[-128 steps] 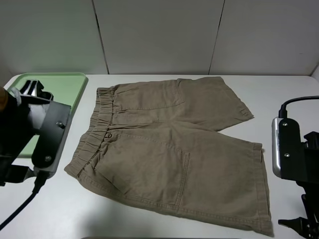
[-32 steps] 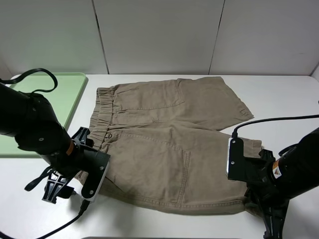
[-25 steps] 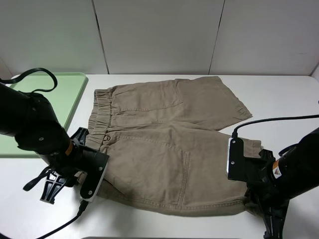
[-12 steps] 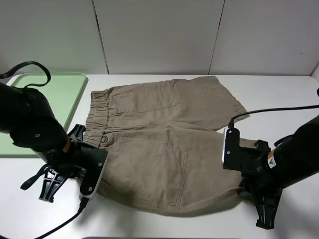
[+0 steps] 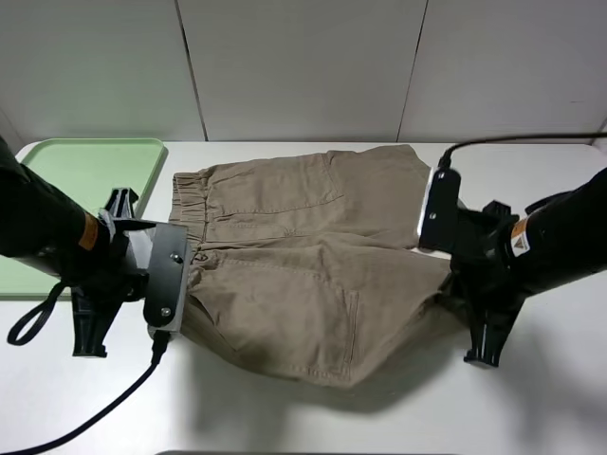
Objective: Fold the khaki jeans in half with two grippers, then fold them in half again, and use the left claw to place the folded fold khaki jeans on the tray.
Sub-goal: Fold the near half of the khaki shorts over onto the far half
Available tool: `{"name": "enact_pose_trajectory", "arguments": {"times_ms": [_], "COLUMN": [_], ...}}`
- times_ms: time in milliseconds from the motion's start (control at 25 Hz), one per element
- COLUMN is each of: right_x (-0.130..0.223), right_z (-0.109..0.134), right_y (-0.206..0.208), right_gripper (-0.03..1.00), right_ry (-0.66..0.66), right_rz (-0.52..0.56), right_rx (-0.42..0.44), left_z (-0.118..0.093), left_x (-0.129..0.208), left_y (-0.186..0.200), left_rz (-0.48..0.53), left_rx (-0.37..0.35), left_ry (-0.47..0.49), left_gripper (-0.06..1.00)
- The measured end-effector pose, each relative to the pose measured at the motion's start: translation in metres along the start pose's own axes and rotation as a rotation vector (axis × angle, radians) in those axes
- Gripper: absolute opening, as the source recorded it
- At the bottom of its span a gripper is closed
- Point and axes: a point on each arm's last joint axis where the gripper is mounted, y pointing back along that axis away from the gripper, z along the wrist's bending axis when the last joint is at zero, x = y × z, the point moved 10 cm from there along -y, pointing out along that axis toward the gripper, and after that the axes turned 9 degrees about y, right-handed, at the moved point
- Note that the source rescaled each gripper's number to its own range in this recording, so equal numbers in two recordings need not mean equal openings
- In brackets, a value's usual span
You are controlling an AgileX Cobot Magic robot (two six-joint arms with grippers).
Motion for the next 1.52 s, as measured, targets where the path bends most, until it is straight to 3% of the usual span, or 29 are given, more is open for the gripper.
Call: {"name": "enact_pose_trajectory", "arguments": {"times_ms": [200, 400, 600, 720, 800, 1200, 1520], "right_x": [-0.021, -0.011, 0.006, 0.0, -0.006, -0.017, -0.035], "right_z": [-0.038, -0.077, -0.118, -0.138, -0.148, -0.185, -0.214], "right_y": [0.023, 0.031, 0.044, 0.055, 0.06, 0.01, -0.003], "right_gripper": [0.0, 0.0, 0.0, 0.0, 0.0, 0.0, 0.0], "right_ry": [-0.05, -0.259, -0.482, -0.501, -0.491, -0.55, -0.56], "right_rz": [-0.099, -0.15, -0.247, -0.342, -0.402, -0.404, -0.495], "right_rx": [0.162, 0.286, 0.416, 0.492, 0.532, 0.498, 0.54], "left_z": [0.004, 0.018, 0.06, 0.089, 0.104, 0.153, 0.169], "left_x": [-0.004, -0.011, 0.009, 0.021, 0.026, 0.039, 0.058], "left_y": [0.004, 0.005, 0.006, 0.01, 0.014, 0.036, 0.018], "left_rz": [-0.028, -0.08, -0.145, -0.224, -0.282, -0.503, -0.537], "left_rx": [-0.023, -0.082, -0.185, -0.246, -0.281, -0.425, -0.454], "left_ry": [0.068, 0.19, 0.541, 0.734, 0.806, 0.88, 0.881], "left_gripper": [0.0, 0.0, 0.0, 0.0, 0.0, 0.0, 0.0]}}
